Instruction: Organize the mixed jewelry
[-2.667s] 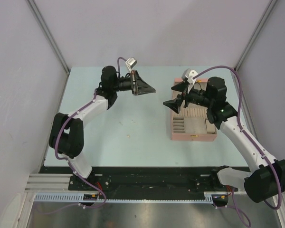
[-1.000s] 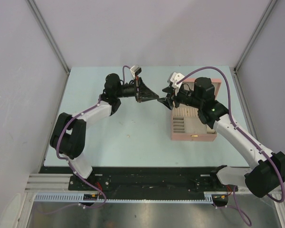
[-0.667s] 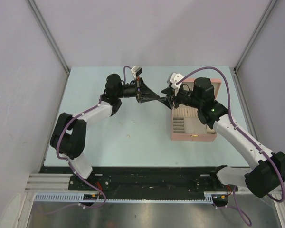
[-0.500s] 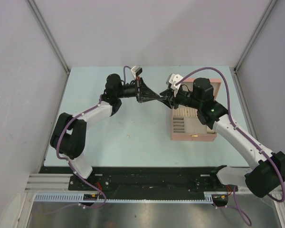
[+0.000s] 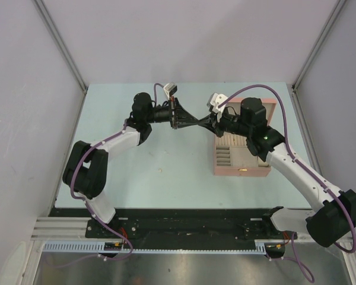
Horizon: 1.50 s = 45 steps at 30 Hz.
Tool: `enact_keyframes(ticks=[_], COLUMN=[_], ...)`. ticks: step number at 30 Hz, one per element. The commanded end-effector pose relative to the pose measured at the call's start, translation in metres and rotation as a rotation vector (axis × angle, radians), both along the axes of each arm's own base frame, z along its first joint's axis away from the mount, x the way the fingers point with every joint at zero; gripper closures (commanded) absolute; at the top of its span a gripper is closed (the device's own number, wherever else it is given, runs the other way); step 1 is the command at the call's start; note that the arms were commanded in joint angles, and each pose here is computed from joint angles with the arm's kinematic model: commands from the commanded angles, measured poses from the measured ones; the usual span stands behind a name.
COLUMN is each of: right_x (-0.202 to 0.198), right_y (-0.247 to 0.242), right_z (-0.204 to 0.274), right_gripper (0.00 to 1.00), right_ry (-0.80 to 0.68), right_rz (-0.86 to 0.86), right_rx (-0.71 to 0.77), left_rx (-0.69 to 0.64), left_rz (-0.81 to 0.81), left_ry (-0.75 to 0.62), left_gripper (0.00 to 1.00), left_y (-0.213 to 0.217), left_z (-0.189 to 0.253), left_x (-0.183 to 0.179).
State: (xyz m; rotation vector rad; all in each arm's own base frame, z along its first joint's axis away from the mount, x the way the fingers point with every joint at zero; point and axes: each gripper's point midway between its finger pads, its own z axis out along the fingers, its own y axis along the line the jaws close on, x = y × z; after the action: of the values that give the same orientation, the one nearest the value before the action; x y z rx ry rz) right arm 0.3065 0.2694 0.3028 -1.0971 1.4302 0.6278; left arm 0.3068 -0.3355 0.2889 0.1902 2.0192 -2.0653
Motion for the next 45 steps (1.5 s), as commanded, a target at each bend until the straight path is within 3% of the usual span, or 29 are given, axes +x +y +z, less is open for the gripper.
enact_keyframes(ticks=[1,6,13,19,27,31,32,40,45], right_x=[0.001,0.0,-0.002,-0.005,-0.015,-0.017,-0.017,-0.015,-0.019], right_y=[-0.002,-0.003,-0.005,-0.009,-0.034,-0.062,-0.074,-0.131,-0.161], right_z=[0.031,0.03,0.029,0.016,-0.017,-0.036,-0.042,-0.066,-0.099], right_gripper=[1.0,1.0,1.0,1.0,1.0,1.0,1.0,1.0,1.0], right_ry=[-0.081,-0.077,-0.074,-0.046,0.049,0.103,0.122,0.186,0.304], right_rz=[-0.01,-0.009,-0.009,-0.006,-0.037,-0.078,-0.097,-0.21,-0.277], right_rx=[0.027,0.026,0.015,-0.027,-0.15,-0.228,-0.254,-0.384,-0.511], left_rx=[-0.021,-0.021,-0.03,-0.034,-0.016,0.097,0.12,0.41,0.562], left_rz=[-0.029,-0.029,-0.011,0.032,0.107,0.149,0.161,0.266,0.318], left_ry=[-0.078,-0.079,-0.094,-0.103,-0.148,-0.136,-0.199,-0.252,-0.311], left_gripper=[1.0,0.9,0.6,0.49,0.44,0.44,0.44,0.44,0.44], left_y=[0.002,0.002,0.009,0.022,0.047,0.058,0.061,0.082,0.098], left_z=[0.019,0.02,0.026,0.03,0.036,0.014,0.014,-0.032,-0.057], left_x=[-0.014,-0.014,-0.009,0.0,0.018,0.033,0.039,0.065,0.079])
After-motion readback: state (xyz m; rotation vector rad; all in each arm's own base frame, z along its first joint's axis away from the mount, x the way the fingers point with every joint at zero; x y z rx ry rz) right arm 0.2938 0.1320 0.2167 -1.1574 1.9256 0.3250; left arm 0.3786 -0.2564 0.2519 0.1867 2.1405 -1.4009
